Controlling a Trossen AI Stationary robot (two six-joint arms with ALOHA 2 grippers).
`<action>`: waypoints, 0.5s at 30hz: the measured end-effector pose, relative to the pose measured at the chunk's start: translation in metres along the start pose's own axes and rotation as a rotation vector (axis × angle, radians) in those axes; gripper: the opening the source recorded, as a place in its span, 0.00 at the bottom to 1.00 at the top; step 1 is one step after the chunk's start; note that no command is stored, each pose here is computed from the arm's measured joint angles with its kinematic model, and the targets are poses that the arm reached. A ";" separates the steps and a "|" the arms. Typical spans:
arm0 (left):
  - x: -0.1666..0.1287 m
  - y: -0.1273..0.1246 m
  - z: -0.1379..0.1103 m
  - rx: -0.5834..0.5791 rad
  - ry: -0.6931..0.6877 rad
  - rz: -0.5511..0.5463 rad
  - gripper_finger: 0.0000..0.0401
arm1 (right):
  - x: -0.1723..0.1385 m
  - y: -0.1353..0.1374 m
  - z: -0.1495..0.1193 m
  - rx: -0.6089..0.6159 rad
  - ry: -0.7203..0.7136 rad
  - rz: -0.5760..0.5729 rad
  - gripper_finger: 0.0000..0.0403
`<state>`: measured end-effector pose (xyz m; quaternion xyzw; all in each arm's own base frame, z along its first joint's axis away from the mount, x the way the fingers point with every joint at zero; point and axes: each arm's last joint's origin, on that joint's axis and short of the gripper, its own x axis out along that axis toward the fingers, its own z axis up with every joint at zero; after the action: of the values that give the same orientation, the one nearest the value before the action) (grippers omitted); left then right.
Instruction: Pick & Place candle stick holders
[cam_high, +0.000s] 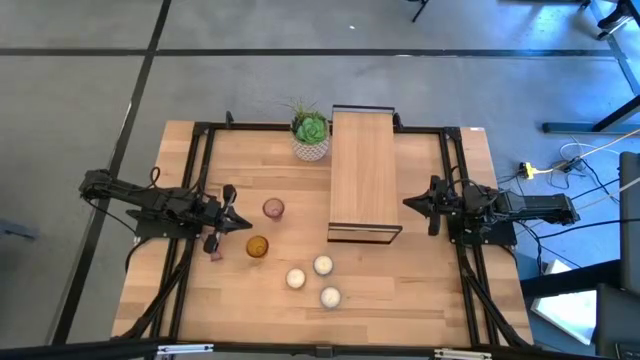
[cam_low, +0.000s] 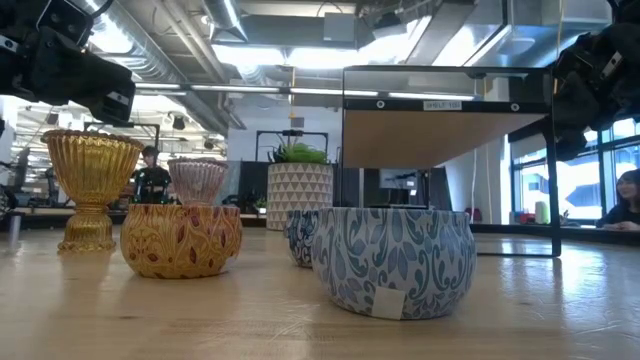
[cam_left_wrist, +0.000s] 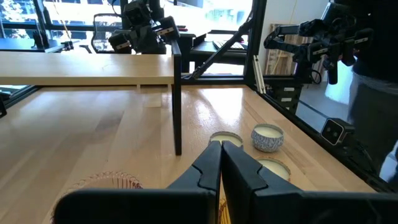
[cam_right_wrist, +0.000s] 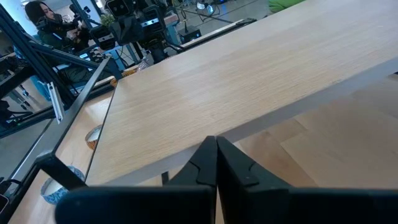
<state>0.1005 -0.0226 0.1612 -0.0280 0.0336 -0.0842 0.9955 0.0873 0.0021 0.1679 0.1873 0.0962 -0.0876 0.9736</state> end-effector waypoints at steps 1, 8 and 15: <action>0.000 0.000 0.000 0.000 0.000 0.000 0.02 | 0.000 0.000 0.000 0.000 0.000 0.000 0.00; 0.000 0.000 0.000 0.000 0.000 0.000 0.02 | 0.000 0.000 0.000 0.001 -0.001 0.001 0.00; 0.000 0.000 0.000 0.000 -0.001 0.000 0.02 | -0.001 0.005 0.012 0.304 -0.118 0.072 0.00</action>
<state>0.1005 -0.0226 0.1613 -0.0280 0.0332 -0.0844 0.9955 0.0895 0.0023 0.1813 0.3304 0.0175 -0.0770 0.9405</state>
